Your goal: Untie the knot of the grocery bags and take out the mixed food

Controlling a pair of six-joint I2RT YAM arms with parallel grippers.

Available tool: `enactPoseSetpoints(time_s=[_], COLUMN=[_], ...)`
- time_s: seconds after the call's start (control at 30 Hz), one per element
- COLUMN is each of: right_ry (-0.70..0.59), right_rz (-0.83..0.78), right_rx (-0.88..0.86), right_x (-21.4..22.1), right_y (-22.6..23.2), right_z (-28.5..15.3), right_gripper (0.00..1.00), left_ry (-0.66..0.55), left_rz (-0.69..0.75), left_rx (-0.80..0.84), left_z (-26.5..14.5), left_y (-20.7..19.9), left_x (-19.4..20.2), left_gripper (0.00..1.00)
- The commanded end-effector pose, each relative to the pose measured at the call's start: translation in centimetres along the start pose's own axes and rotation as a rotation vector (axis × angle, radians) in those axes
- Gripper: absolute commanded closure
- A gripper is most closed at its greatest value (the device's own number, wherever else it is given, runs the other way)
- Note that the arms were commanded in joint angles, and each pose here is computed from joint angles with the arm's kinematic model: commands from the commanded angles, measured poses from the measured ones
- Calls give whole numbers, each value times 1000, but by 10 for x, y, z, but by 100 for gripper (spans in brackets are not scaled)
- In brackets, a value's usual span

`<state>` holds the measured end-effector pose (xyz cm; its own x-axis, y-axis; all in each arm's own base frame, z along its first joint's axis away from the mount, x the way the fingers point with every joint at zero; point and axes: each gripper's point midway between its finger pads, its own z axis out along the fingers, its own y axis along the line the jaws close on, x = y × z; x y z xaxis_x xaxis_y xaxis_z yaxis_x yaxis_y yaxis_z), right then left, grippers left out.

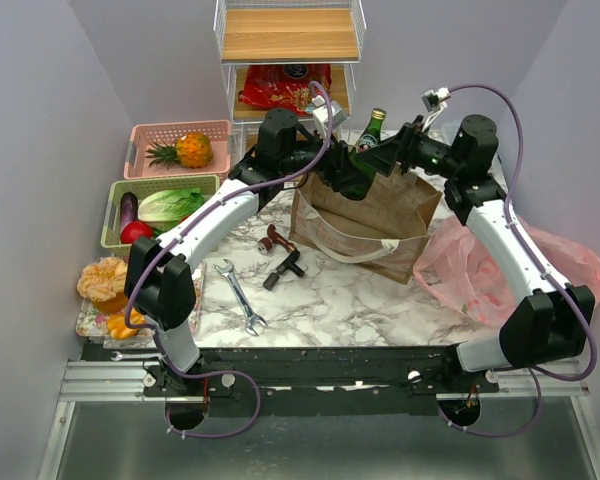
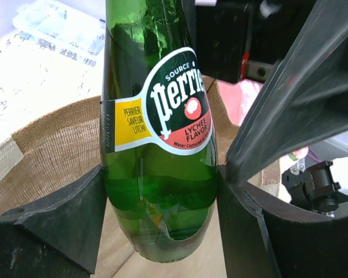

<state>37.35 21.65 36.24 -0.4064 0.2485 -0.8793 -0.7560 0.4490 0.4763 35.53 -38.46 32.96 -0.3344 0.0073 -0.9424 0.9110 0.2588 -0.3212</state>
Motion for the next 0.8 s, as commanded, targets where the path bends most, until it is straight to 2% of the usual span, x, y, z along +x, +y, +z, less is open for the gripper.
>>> enactPoseSetpoints(time_s=[0.0,0.1,0.17,0.23,0.27,0.3,0.37,0.43,0.47,0.53,0.57,0.6,0.67,0.77], right_ry=[12,16,14,17,-34,21,29,33,34,39,41,41,40,39], right_rz=[24,42,55,61,-4,60,45,27,18,-8,-17,-32,-55,-62], right_rx=[5,20,20,3,-34,-8,-16,-15,-14,-11,-9,-7,-2,8], right_x=[15,22,25,26,5,27,28,28,28,27,27,26,27,29], right_y=[0,-4,-5,-4,27,-3,-2,-2,-2,-2,-2,-2,-2,-3], right_z=[6,6,7,7,-7,8,8,7,7,6,6,5,3,1], right_gripper=[11,12,20,39,48,58,80,96,99,99,99,99,99,99], left_ry=[-244,-255,-254,-246,-238,-229,-210,-183,-168,-138,-121,-108,-82,-43], left_rz=[197,195,197,202,206,207,198,190,189,191,187,182,168,151], left_rx=[113,125,141,155,156,158,153,145,145,139,133,128,113,83], left_z=[-23,-24,-23,-21,-20,-19,-18,-17,-17,-18,-18,-20,-24,-30], left_y=[-58,-61,-64,-67,-67,-67,-64,-59,-58,-56,-54,-52,-47,-39], left_x=[-101,-105,-105,-102,-99,-96,-90,-82,-77,-66,-60,-55,-45,-33], left_gripper=[100,100,100,100,100,100,100,98,91,74,71,62,38,22])
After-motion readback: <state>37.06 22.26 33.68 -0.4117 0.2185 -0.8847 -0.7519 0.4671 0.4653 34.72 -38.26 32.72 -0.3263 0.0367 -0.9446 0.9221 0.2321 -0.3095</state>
